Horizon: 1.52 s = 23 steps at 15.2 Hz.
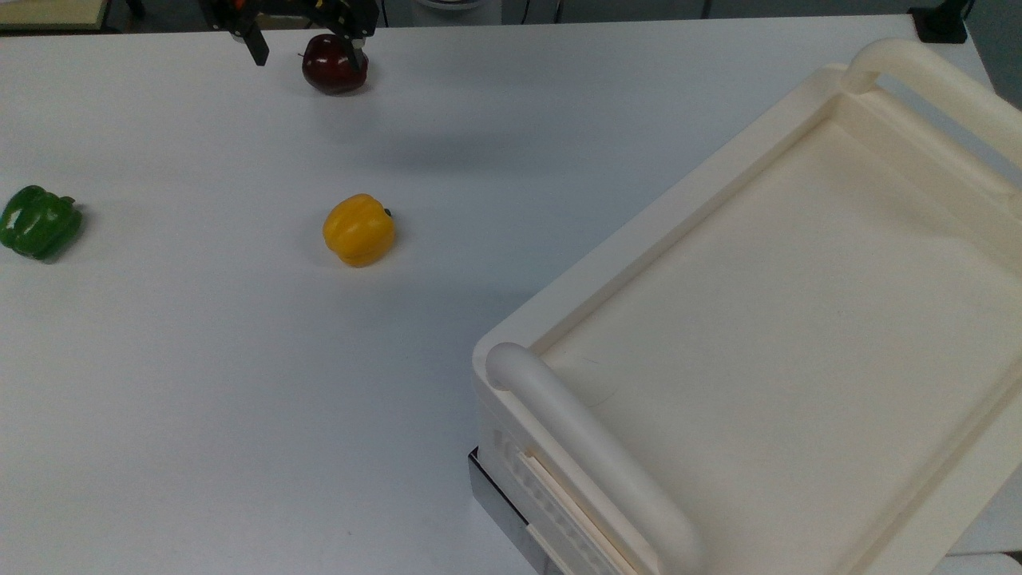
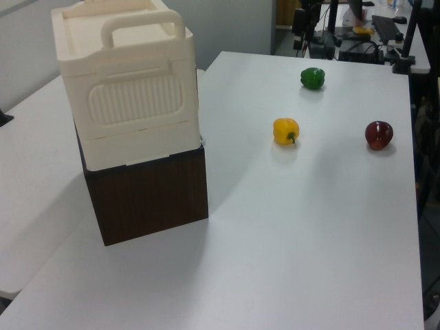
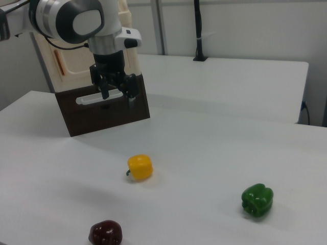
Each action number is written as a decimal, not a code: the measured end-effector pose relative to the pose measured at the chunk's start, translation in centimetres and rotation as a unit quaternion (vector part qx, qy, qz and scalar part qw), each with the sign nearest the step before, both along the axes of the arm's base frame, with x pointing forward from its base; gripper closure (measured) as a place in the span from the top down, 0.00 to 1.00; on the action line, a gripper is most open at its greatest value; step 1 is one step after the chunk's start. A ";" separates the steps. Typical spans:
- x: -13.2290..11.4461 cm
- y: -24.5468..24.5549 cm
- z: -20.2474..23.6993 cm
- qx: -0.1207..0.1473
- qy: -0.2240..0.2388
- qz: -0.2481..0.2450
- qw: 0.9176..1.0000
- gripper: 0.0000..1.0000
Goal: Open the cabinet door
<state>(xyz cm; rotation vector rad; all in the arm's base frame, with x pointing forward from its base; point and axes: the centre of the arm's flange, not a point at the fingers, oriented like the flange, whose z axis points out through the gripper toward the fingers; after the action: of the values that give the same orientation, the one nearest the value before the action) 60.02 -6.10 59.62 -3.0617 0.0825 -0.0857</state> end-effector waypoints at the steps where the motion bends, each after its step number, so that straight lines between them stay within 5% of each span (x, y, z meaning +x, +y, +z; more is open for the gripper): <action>1: 0.1 0.3 0.0 0.006 -0.002 0.002 1.000 1.00; 4: 0.8 2.2 0.5 0.031 -0.030 0.010 0.999 1.00; 10: 2.8 9.4 0.9 0.031 -0.101 0.082 0.991 1.00; 23: 3.0 24.6 2.0 0.033 -0.219 0.238 0.946 1.00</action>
<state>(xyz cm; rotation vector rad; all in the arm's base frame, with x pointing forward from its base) 63.06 18.55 61.62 -2.8168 -0.6570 -0.7015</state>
